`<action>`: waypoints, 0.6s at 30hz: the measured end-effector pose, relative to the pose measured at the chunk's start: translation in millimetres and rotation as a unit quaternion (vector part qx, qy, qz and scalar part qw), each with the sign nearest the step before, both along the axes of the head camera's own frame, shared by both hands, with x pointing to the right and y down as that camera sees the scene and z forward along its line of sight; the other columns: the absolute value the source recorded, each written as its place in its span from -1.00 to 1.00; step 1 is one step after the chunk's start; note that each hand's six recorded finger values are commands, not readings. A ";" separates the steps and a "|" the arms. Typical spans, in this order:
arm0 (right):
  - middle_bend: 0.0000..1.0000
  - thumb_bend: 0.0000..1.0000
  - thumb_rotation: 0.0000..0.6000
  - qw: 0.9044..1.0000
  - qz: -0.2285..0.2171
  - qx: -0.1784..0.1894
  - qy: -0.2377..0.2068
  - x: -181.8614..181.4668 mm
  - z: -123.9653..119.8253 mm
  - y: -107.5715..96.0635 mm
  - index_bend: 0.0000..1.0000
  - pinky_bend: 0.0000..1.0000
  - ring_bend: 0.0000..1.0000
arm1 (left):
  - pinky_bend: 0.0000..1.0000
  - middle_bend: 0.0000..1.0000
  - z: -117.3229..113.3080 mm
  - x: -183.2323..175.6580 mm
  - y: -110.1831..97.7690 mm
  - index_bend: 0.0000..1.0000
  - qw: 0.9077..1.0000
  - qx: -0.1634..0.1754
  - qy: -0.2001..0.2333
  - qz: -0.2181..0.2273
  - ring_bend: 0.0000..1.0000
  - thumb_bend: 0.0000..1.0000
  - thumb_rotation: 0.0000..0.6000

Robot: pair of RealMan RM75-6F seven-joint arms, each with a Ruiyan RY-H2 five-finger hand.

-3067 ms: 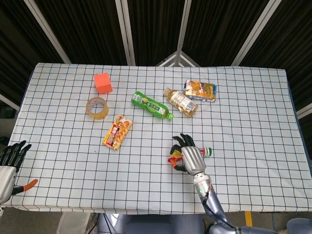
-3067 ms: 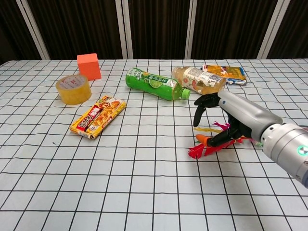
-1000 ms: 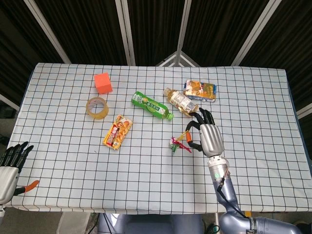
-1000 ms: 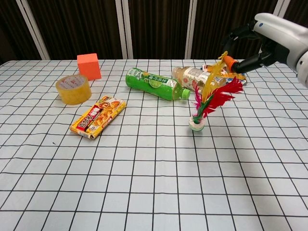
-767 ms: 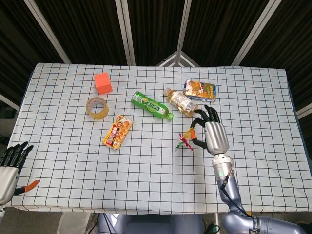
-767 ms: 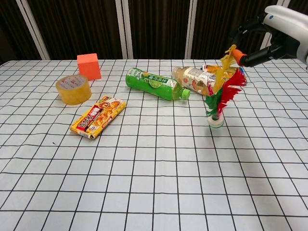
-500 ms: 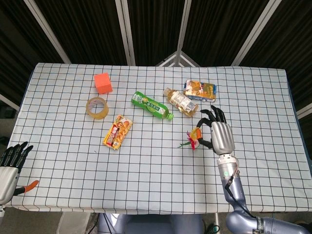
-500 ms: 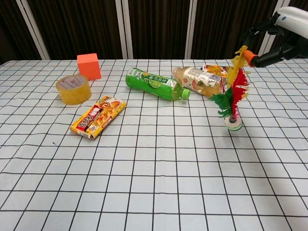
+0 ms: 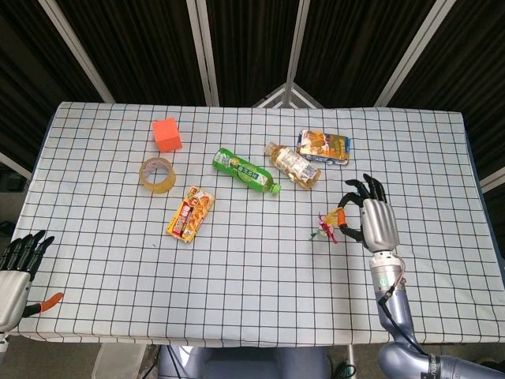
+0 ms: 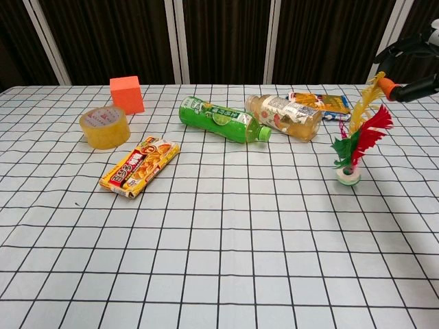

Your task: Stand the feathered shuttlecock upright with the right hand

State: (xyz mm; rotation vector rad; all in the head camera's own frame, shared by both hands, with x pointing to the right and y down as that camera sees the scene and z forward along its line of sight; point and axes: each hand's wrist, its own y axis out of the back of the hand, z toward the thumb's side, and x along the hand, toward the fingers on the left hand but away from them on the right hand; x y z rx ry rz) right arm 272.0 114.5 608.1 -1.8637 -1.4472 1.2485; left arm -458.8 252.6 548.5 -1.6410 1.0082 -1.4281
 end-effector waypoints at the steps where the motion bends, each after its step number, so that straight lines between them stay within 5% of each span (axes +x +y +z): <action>1: -0.53 0.17 1.00 1.000 0.002 0.000 0.001 2.4 0.2 0.0 0.22 -1.00 -1.00 | -1.00 -1.00 0.0 0.1 0.1 -1.00 1.000 0.000 0.000 0.000 -1.00 -0.91 1.00; 10: -0.53 0.17 1.00 1.000 0.016 -0.011 0.009 16.8 6.2 1.2 0.20 -1.00 -1.00 | -1.00 -1.00 0.4 0.6 0.5 -1.00 1.000 0.001 -0.002 0.001 -1.00 -0.90 1.00; 12: -0.54 0.17 1.00 1.000 0.017 -0.013 0.011 18.6 7.0 1.5 0.03 -1.00 -1.00 | -1.00 -1.00 0.5 0.5 0.8 -1.00 1.000 0.000 -0.002 0.000 -1.00 -0.90 1.00; 16: -0.87 0.14 1.00 1.000 0.016 -0.016 0.019 21.8 7.3 2.7 -0.90 -1.00 -1.00 | -1.00 -1.00 0.4 0.7 0.9 -1.00 1.000 0.001 -0.002 0.001 -1.00 -0.90 1.00; 18: -0.97 0.08 1.00 0.999 0.015 -0.019 0.024 23.6 7.0 3.4 -1.00 -1.00 -1.00 | -1.00 -1.00 0.2 0.9 0.9 -1.00 1.000 0.001 -0.002 0.001 -1.00 -0.90 1.00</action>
